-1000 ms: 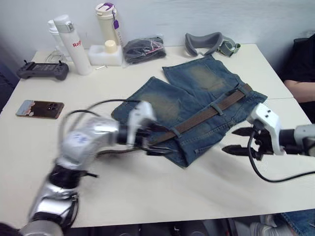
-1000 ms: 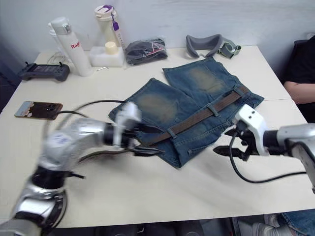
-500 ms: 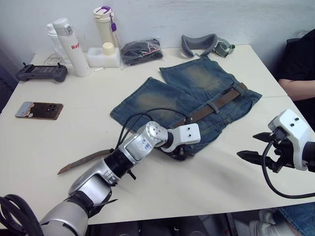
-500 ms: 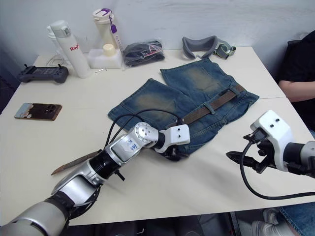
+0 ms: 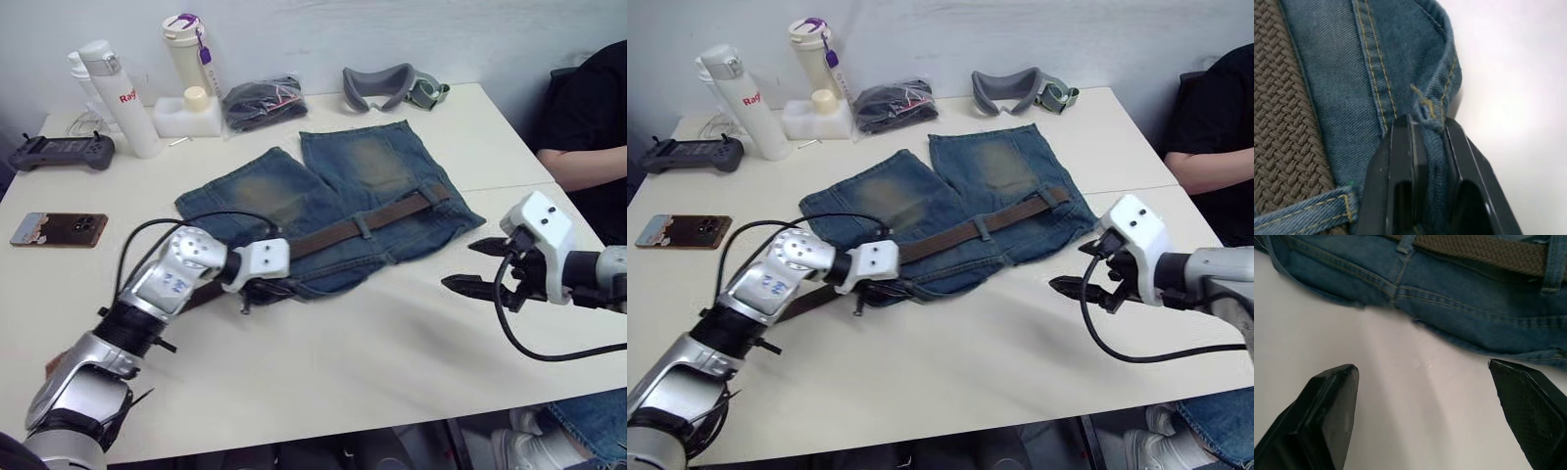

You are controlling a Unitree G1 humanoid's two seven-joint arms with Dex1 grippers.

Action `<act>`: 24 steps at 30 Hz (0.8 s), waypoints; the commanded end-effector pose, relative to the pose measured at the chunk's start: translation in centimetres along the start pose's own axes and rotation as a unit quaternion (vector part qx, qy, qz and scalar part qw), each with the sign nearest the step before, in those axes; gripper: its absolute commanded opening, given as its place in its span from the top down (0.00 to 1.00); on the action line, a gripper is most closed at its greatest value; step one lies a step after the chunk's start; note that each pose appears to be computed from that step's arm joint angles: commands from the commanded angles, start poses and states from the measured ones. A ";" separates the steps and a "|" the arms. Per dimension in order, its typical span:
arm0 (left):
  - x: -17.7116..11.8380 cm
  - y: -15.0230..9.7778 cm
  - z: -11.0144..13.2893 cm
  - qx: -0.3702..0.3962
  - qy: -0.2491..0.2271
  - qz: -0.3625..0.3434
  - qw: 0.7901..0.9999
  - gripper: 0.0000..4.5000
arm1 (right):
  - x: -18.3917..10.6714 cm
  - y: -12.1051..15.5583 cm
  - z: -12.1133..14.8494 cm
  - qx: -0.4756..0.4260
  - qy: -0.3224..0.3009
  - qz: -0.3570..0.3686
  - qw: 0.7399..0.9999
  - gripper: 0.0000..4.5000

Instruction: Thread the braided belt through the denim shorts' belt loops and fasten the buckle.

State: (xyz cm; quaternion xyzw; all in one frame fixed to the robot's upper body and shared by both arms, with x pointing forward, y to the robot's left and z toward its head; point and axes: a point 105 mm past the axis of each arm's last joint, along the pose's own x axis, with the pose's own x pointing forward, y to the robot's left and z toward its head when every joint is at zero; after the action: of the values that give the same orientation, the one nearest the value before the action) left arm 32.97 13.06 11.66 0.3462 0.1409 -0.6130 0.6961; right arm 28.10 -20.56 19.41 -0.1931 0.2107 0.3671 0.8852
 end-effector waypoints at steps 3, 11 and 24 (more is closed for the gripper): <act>-2.7 -0.5 -3.9 -0.008 -0.032 0.029 0.999 0.98 | 2.6 0.4 0.5 -0.033 -0.039 0.021 0.998 0.00; -5.7 0.1 -5.1 -0.004 -0.041 0.075 0.996 0.98 | 3.4 0.1 0.6 -0.015 -0.047 0.046 0.998 0.00; -12.7 2.3 -2.6 -0.175 -0.140 0.168 0.960 0.01 | 5.2 -3.9 6.2 -0.018 -0.130 0.032 0.991 0.00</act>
State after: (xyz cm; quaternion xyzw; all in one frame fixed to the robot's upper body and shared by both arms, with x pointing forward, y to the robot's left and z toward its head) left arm 33.10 23.92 15.37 0.1741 0.1151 -0.5099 0.8345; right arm 35.14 -17.08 21.20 -0.1517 0.1203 0.4255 0.8840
